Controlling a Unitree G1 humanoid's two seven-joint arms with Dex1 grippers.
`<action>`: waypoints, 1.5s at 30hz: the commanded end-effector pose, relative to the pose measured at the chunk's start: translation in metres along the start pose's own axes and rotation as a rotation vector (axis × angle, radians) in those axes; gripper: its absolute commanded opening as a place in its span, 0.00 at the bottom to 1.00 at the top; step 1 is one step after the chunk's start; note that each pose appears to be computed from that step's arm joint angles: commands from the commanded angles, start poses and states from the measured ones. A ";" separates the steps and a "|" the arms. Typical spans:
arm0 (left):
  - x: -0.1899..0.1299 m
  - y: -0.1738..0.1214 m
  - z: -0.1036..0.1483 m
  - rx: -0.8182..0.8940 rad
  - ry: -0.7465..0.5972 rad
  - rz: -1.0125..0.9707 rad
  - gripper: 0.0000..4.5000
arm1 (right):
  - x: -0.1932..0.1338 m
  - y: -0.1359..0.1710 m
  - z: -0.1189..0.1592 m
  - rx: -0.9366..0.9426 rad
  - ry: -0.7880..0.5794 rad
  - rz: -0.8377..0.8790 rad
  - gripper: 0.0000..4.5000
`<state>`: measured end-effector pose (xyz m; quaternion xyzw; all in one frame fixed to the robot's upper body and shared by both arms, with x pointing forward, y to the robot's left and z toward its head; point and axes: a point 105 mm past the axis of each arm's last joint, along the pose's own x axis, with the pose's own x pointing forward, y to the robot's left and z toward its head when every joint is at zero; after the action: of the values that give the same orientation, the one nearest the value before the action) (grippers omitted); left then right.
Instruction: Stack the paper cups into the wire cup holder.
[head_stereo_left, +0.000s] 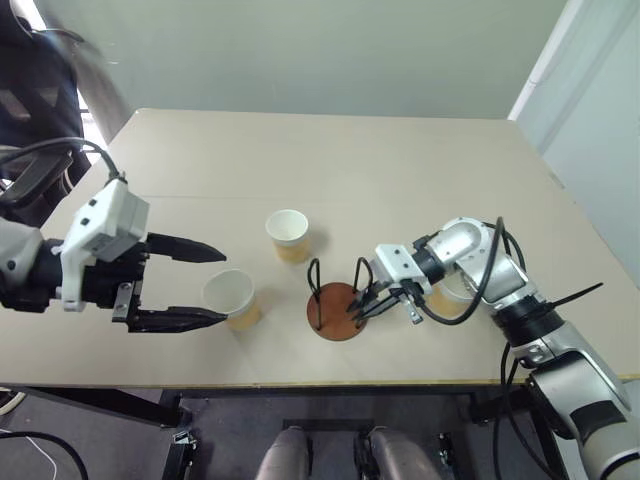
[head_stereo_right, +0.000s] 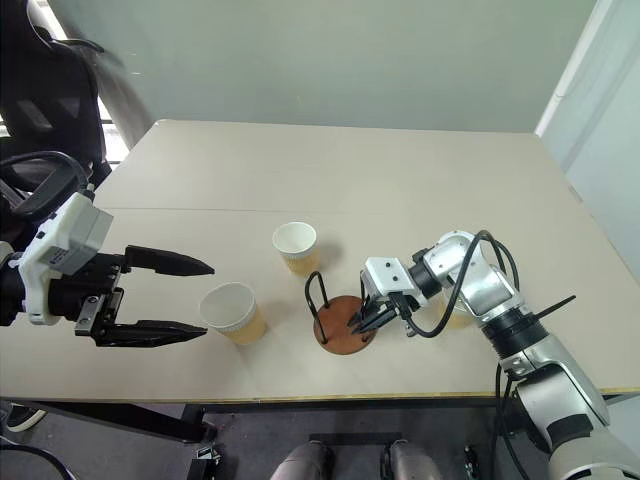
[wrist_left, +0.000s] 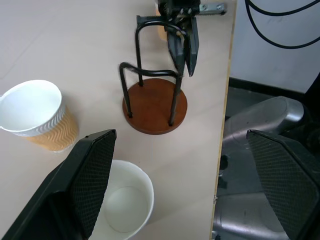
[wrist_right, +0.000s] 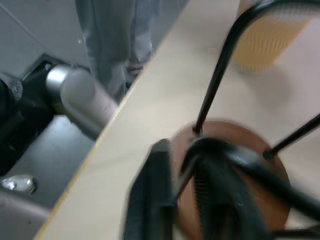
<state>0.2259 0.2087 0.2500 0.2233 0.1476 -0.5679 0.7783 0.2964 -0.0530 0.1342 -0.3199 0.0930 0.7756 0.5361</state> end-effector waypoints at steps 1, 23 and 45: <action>-0.005 -0.001 0.008 0.044 0.008 0.026 1.00 | -0.003 0.001 0.002 -0.026 0.019 0.018 0.39; 0.001 0.009 0.003 0.070 -0.012 0.005 1.00 | -0.119 0.007 0.055 -0.191 0.301 -0.196 0.99; 0.011 0.004 0.000 0.062 -0.039 -0.049 1.00 | -0.133 0.056 -0.015 0.133 0.455 -0.310 0.99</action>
<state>0.2344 0.2007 0.2393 0.2173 0.1331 -0.6019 0.7569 0.2782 -0.1864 0.1817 -0.4435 0.2279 0.5962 0.6293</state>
